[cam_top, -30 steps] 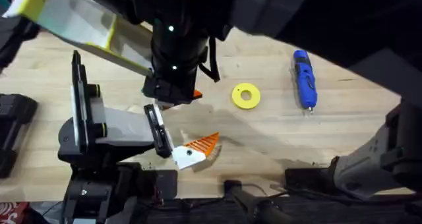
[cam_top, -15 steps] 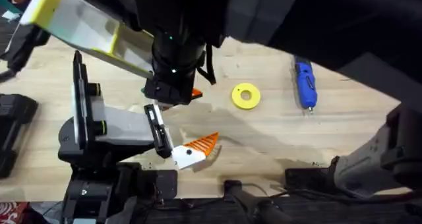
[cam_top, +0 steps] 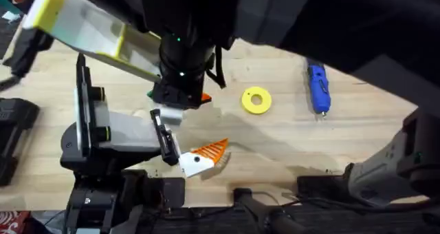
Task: Pick up the gripper from the table and insert it into the empty holder that is missing its gripper. Then pick up a screw, insert it into the mounting hole, and use the screwdriver to tighten it. Finally, clean up the table by picking up the vegetable and placing it into the bucket.
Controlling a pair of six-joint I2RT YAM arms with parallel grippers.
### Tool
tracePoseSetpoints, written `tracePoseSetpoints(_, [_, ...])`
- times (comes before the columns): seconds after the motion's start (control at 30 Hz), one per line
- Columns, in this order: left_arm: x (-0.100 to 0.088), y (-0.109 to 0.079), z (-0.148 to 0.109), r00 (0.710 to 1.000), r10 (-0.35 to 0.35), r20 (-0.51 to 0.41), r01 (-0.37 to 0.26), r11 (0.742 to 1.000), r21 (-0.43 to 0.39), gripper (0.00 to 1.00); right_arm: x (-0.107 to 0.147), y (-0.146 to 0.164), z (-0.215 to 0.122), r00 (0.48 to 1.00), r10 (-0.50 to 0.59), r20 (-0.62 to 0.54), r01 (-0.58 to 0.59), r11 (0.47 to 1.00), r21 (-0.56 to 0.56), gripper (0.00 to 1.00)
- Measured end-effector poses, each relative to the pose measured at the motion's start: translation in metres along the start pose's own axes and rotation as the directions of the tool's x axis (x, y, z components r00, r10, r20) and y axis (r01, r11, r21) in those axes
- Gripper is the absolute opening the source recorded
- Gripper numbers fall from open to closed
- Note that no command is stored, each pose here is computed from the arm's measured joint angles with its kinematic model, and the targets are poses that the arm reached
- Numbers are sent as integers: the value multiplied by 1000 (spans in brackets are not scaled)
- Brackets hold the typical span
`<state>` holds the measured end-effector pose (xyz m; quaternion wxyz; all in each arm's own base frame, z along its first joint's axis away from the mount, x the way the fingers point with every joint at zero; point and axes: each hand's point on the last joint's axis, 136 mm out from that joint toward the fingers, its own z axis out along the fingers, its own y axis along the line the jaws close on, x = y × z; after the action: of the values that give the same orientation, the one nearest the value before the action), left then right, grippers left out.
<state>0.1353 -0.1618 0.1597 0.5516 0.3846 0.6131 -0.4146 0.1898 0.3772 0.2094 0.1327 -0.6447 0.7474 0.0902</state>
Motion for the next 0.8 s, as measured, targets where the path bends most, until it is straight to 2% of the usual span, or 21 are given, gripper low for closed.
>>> tracePoseSetpoints(0.07, [0,0,0,1000,3,0,-3,1000,-1,985,5,-4,0,1000,8,-16,-7,1000,7,904])
tracePoseSetpoints(0.1, [0,0,0,1000,5,0,-5,1000,0,985,6,-6,0,1000,10,-17,-10,1000,10,968])
tracePoseSetpoints(0.13, [0,0,0,1000,6,0,-6,1000,-1,985,6,-8,0,1000,14,-16,-14,1000,10,988])
tracePoseSetpoints(0.57, [0,0,0,1000,20,0,-20,1000,1,985,9,-8,-8,999,36,1,-36,999,13,996])
tracePoseSetpoints(0.7, [0,0,0,1000,20,0,-20,1000,1,985,12,-14,-27,997,61,39,-62,998,25,996])
tracePoseSetpoints(0.8, [0,0,0,1000,20,0,-20,1000,0,985,22,-25,-55,992,99,83,-104,993,51,996])
